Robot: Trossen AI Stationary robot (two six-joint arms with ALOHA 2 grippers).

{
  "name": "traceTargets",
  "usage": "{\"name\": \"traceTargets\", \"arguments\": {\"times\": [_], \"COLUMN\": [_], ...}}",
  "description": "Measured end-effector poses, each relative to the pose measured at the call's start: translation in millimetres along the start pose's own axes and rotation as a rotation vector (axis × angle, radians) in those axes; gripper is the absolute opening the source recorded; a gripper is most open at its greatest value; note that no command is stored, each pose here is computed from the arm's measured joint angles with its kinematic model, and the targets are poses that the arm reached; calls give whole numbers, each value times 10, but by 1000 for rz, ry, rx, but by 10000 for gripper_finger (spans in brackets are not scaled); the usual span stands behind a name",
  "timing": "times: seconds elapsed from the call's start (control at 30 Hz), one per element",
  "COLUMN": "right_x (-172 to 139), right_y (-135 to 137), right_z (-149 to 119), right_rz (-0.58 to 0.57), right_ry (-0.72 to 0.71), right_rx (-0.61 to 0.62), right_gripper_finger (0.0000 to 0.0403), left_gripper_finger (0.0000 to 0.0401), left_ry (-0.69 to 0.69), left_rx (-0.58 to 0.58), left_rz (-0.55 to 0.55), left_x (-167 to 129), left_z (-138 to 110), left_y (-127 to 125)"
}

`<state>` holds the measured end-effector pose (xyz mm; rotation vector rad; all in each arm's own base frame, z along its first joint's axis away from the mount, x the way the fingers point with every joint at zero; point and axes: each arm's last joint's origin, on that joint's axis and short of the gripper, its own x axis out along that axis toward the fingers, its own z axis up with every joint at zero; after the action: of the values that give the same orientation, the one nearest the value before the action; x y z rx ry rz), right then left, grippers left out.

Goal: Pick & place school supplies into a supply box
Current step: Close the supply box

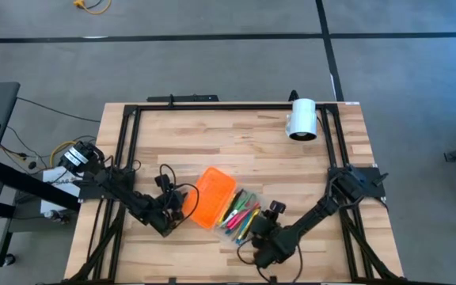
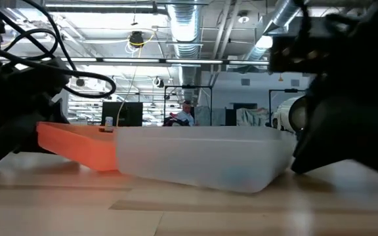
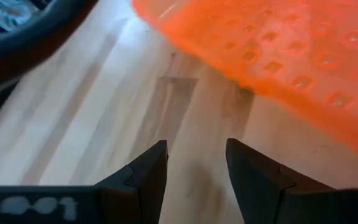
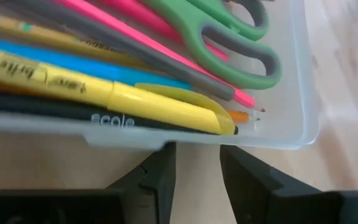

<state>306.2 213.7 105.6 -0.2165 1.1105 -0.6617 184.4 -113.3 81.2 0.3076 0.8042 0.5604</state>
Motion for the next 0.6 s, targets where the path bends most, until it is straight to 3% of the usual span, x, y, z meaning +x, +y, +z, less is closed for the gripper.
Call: {"name": "traceTargets", "arguments": {"times": [0.6], "right_x": [491], "right_y": [-384], "right_z": [325], "right_rz": [-134], "right_ry": [79], "right_rx": [-105], "right_gripper_finger": [118], "left_gripper_finger": [157], "left_ry": [15], "left_rx": [10], "left_rz": [-81], "left_x": [-128], "left_z": [-88], "left_y": [-77]}}
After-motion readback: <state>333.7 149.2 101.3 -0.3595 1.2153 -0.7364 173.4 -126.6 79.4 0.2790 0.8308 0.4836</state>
